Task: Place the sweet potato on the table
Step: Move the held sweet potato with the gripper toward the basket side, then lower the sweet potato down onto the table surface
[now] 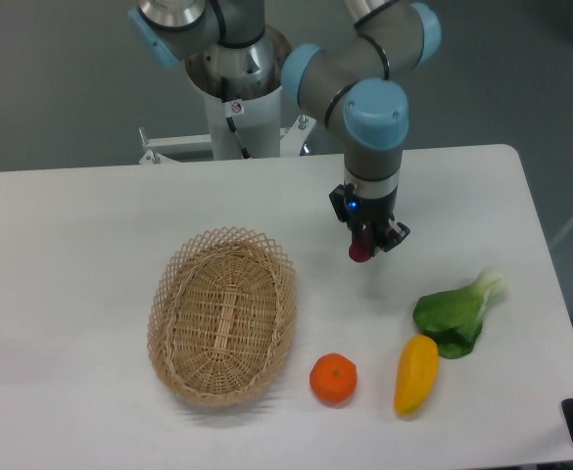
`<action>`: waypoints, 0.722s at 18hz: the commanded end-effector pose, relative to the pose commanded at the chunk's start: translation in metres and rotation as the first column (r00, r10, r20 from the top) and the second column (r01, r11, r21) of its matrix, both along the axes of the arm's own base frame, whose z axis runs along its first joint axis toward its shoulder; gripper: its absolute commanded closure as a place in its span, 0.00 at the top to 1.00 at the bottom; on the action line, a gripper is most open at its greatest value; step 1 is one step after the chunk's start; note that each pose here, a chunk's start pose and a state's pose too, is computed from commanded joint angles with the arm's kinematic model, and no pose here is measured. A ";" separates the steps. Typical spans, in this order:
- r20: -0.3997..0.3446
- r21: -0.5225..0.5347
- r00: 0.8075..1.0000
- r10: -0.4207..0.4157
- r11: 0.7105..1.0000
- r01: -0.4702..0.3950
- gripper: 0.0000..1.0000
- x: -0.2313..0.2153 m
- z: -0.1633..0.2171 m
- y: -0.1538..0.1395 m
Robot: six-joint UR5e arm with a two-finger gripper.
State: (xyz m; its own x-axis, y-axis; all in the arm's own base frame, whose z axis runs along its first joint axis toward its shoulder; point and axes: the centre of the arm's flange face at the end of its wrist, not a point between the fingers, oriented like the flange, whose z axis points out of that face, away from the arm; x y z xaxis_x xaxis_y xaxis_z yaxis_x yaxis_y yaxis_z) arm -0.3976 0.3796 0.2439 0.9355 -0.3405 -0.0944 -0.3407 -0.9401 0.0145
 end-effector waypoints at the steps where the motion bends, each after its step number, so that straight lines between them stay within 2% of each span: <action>1: 0.007 -0.006 1.000 0.000 1.000 0.000 0.37 0.000 -0.005 0.000; 13: 0.043 -0.026 0.999 0.011 1.000 -0.010 0.38 -0.001 -0.027 0.000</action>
